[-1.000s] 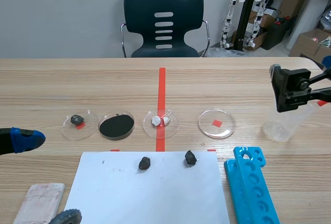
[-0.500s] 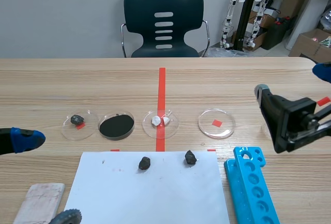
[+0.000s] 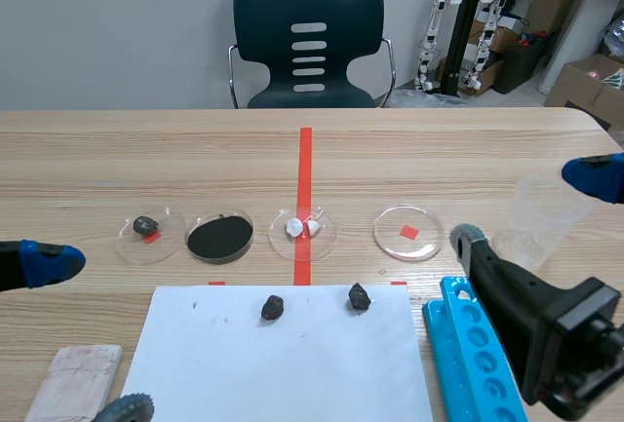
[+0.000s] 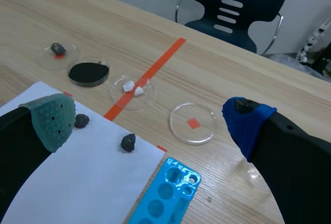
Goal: Return to the home posture
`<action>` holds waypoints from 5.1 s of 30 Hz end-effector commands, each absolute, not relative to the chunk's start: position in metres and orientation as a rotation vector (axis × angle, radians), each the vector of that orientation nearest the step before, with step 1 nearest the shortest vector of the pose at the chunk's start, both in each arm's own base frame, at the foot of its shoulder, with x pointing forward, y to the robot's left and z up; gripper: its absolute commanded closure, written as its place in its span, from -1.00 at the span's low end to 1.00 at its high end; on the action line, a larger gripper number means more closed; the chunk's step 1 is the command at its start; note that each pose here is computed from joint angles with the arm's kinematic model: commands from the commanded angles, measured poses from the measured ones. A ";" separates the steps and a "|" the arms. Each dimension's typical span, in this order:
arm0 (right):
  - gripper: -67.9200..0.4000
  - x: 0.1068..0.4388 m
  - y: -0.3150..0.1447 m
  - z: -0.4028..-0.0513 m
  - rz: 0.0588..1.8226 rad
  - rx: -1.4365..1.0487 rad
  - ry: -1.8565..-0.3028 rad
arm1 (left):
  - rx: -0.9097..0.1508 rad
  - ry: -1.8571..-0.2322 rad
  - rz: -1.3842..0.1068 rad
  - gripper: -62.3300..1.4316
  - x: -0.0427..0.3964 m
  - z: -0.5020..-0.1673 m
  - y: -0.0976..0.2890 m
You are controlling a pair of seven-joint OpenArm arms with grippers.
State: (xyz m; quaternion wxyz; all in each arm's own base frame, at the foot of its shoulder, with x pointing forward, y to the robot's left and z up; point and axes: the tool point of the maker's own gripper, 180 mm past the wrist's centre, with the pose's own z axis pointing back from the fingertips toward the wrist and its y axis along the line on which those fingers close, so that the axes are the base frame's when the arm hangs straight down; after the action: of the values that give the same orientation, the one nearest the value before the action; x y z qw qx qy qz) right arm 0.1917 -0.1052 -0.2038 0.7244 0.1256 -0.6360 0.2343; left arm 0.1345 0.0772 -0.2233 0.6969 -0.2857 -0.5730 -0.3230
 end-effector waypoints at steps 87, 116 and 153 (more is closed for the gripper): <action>-1.00 0.140 -0.099 -0.228 0.631 0.299 -1.342 | -0.667 -1.304 -0.714 -1.00 0.134 -0.215 0.073; -1.00 0.140 -0.100 -0.230 0.634 0.295 -1.330 | -0.766 -1.427 -0.611 -1.00 0.103 -0.144 0.057; -1.00 0.140 -0.100 -0.232 0.635 0.293 -1.318 | -0.615 -1.473 -0.711 -1.00 0.132 -0.152 0.059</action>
State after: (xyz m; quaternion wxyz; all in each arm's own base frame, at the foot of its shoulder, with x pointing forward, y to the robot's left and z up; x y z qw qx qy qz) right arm 0.1387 -0.1023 -0.2381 0.7425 0.1278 -0.5925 0.2852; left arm 0.1345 0.0616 -0.1540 0.6461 -0.2614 -0.6451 -0.3131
